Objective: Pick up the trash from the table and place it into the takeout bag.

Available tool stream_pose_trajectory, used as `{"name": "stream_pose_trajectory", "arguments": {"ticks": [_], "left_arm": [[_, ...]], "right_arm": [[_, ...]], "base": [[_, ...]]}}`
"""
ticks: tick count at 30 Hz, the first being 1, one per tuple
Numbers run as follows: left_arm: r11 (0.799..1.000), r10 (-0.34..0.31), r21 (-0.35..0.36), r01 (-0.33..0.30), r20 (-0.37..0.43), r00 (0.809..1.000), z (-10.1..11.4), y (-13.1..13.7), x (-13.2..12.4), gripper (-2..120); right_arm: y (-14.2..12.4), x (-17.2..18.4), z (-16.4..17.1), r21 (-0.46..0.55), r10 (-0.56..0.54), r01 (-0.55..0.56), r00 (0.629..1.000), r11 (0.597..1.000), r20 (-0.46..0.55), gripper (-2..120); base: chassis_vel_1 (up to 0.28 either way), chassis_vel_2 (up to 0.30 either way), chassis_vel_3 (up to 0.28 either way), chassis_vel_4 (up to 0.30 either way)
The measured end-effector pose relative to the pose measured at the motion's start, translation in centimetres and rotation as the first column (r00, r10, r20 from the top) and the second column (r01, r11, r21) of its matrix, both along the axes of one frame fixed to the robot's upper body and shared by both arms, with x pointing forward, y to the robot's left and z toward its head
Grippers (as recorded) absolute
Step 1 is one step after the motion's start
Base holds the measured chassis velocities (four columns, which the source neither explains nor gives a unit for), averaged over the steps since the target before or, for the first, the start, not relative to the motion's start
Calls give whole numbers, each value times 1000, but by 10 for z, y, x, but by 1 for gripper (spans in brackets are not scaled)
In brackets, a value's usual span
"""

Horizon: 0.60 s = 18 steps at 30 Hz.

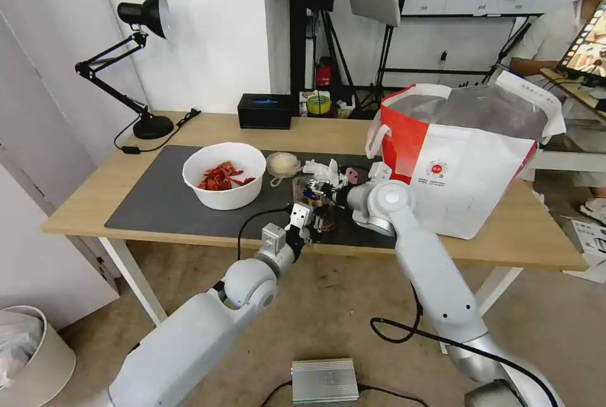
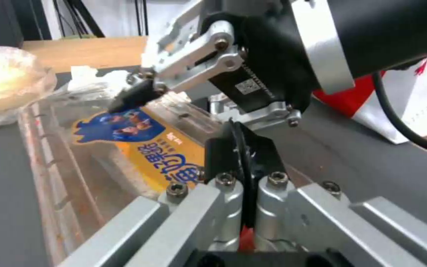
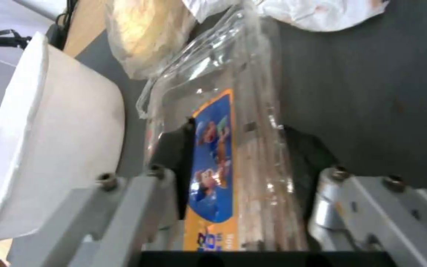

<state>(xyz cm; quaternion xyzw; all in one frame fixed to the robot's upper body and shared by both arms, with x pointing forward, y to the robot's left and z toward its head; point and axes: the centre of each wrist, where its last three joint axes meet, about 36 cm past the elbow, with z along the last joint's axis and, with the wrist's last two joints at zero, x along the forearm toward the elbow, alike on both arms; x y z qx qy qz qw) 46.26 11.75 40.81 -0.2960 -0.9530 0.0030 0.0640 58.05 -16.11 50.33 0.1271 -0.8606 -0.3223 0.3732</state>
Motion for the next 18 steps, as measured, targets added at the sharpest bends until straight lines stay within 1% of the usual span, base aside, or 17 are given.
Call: {"name": "stream_pose_trajectory", "arguments": {"ticks": [2,3,5,6,8,9,10,11,18], "left_arm": [[1000,0,-6,0,5,1000,-1,0,-1,0],[1000,0,-6,0,5,1000,-1,0,-1,0],[1000,0,-9,0,6,1000,-1,-1,-1,0],[1000,0,-9,0,6,1000,-1,-1,-1,0],[1000,0,-8,0,6,1000,-2,0,-1,0],[1000,0,-8,0,7,1000,-1,0,-1,0],[1000,0,-8,0,7,1000,-1,0,-1,0],[1000,0,-9,0,7,1000,-1,1,-1,0],[1000,6,-14,-6,9,1000,1,6,-3,0]], "right_arm": [[-2,0,-1,-3,-3,3,1000,1000,-1,25],[-2,0,-1,-3,-3,3,1000,1000,-1,25],[-3,-1,-2,-4,-5,5,1000,1000,-3,18],[-3,-1,-2,-4,-5,5,1000,1000,-3,18],[-4,-1,-2,-3,-6,6,1000,1000,-3,6],[-4,-1,-2,-2,-6,6,1000,1000,-3,3],[-4,-1,-2,-2,-6,6,1000,1000,-3,3],[-4,-1,-2,-2,-6,6,1000,1000,-3,0],[-5,-1,-2,-3,-6,6,1000,1000,-3,0]], "base": [[0,0,0,0],[0,0,0,0],[0,0,0,0],[0,0,0,0],[0,0,0,0],[0,0,0,0],[0,0,0,0],[0,0,0,0],[0,0,0,0]]}}
